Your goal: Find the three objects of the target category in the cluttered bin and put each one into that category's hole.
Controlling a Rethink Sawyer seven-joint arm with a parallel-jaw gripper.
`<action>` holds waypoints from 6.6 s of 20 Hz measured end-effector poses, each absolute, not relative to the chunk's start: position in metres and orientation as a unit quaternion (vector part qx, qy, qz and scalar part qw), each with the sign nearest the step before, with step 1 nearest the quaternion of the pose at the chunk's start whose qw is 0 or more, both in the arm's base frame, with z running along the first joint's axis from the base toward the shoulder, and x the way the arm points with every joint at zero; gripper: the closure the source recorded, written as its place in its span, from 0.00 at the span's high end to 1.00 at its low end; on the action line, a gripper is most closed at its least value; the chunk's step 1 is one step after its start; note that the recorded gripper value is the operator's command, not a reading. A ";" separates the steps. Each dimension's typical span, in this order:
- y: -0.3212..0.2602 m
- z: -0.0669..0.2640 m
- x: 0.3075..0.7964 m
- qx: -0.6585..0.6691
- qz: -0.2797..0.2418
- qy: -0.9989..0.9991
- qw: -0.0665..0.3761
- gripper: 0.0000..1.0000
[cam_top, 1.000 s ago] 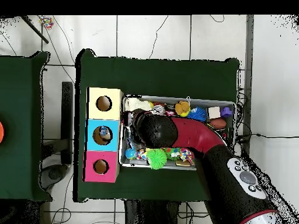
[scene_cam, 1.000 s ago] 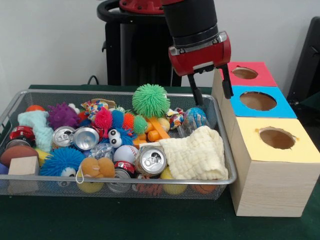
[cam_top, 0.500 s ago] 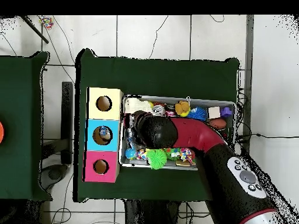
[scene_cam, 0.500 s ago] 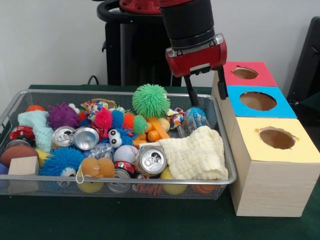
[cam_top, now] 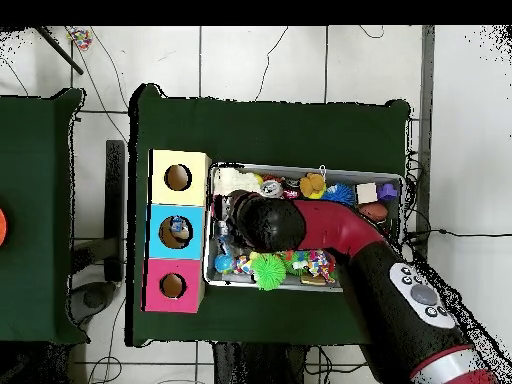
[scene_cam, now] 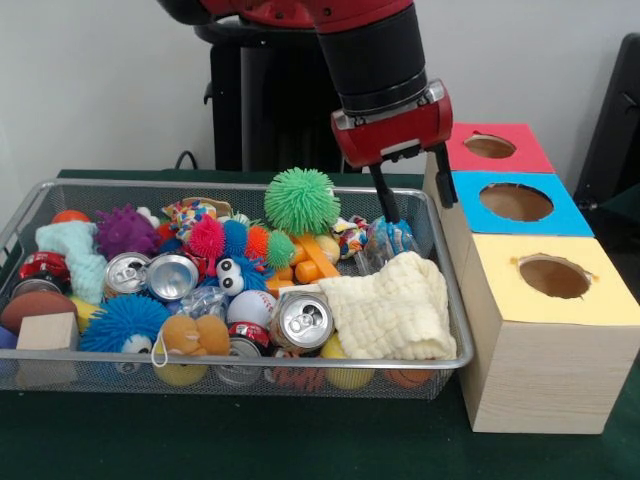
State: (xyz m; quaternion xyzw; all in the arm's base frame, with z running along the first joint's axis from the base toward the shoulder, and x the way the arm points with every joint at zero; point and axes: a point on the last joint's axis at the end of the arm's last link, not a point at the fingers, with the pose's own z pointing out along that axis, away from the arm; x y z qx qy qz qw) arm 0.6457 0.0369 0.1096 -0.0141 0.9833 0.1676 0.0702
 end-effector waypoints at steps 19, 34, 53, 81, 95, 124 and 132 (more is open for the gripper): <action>-0.019 0.143 0.705 -0.023 0.131 0.991 0.035 1.00; -0.045 0.198 0.795 -0.005 0.106 0.988 0.114 1.00; -0.124 0.170 0.797 0.036 0.085 0.989 0.118 1.00; -0.147 0.095 0.682 -0.009 0.008 0.990 0.139 1.00; -0.141 0.104 0.696 -0.005 0.007 0.992 0.124 1.00; -0.097 0.036 0.683 -0.023 0.023 0.995 0.097 1.00; -0.147 0.037 0.671 0.012 0.019 0.994 0.105 1.00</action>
